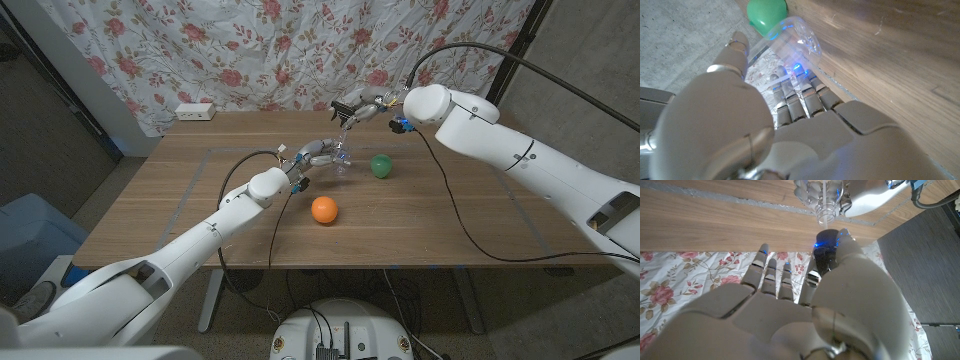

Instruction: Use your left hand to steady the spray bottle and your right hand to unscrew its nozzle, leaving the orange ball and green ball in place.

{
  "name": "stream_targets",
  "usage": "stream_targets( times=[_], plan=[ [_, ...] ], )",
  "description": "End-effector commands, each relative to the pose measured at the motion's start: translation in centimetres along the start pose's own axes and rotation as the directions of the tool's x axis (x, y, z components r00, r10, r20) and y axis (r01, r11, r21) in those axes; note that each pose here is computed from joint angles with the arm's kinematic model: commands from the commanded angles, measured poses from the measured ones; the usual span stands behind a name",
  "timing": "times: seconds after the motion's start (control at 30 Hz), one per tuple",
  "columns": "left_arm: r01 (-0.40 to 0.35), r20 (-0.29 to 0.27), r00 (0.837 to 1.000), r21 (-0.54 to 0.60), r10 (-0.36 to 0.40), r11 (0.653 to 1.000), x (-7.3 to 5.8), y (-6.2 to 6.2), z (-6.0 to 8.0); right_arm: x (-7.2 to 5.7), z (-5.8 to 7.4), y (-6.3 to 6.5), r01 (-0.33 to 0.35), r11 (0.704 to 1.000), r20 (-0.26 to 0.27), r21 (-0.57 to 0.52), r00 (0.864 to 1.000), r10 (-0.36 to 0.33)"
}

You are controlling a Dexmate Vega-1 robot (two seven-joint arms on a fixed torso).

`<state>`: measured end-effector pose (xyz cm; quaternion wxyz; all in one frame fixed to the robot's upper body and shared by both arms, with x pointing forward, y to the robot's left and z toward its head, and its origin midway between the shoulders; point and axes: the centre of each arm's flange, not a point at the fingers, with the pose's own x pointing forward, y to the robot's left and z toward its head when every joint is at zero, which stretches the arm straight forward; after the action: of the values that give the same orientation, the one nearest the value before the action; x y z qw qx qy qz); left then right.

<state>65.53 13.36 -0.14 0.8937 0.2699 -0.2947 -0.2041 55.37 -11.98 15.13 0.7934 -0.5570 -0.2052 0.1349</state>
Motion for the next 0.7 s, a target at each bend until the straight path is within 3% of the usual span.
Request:
stream_targets(
  times=[0.03,0.7],
  plan=[
    [0.004,0.003,1.000,0.003,-0.004,1.000,-0.1,0.0,0.2,-1.3,0.4,-1.1,0.026,1.000,0.032,0.001,0.999,-0.026],
    [-0.001,-0.013,1.000,0.015,0.002,1.000,-0.7,0.3,0.4,-2.4,0.6,-2.2,0.047,0.999,0.054,0.005,0.997,-0.047]
  ],
)
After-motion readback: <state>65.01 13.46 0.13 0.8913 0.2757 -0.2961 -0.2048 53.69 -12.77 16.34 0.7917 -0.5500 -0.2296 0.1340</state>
